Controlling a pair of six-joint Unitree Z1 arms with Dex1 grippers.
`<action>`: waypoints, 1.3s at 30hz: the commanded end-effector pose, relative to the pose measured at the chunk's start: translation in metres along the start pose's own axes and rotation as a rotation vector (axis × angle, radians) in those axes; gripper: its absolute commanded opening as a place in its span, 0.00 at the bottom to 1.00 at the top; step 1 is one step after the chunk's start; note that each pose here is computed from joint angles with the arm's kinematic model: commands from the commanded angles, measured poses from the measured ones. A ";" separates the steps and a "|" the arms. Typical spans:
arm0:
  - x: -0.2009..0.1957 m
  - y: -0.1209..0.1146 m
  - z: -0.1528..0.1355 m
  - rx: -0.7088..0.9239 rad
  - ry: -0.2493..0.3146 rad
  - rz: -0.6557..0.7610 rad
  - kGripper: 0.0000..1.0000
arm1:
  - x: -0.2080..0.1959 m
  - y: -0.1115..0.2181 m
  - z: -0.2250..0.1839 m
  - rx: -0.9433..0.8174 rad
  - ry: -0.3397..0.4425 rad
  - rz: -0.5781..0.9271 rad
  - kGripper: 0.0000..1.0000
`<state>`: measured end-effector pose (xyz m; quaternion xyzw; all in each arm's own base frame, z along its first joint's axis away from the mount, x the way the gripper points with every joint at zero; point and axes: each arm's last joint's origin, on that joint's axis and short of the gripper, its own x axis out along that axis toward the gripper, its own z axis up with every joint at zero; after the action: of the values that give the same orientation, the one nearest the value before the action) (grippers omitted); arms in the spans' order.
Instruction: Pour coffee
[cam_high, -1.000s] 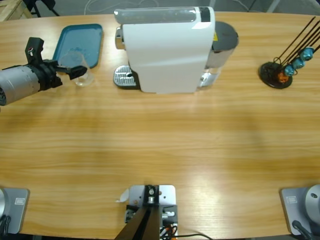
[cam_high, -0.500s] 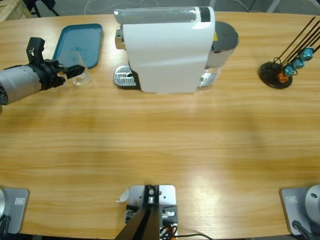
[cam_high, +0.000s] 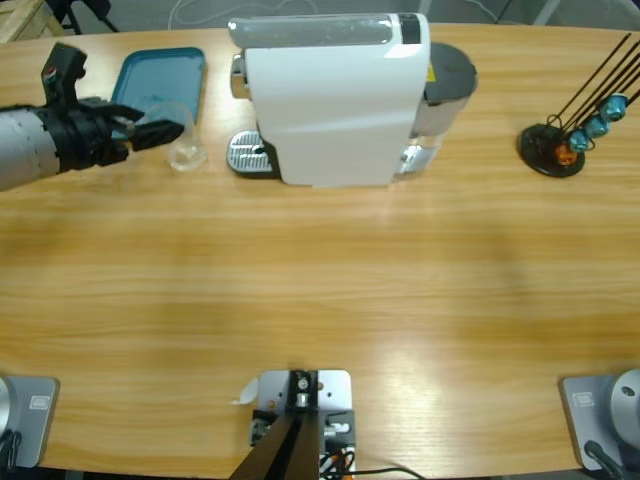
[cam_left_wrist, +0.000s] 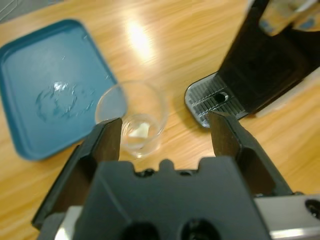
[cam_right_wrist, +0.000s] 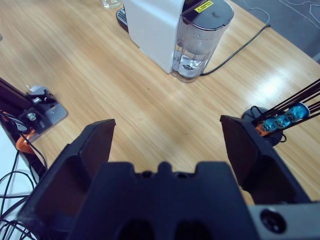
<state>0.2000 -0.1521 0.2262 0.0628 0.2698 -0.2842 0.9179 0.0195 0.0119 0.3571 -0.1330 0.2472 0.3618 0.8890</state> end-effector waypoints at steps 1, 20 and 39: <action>0.016 -0.004 -0.002 0.061 0.068 -0.027 0.65 | 0.000 0.000 -0.013 0.017 0.009 0.002 0.91; 0.043 0.022 -0.021 -0.101 0.106 0.129 1.00 | 0.001 0.000 -0.012 0.016 0.016 0.003 0.91; 0.063 0.025 -0.033 -0.121 0.120 0.129 0.42 | 0.002 0.000 -0.012 0.015 0.021 0.005 0.91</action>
<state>0.2424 -0.1565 0.1846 0.0374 0.3092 -0.2154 0.9255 0.0186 0.0108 0.3560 -0.1321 0.2464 0.3627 0.8890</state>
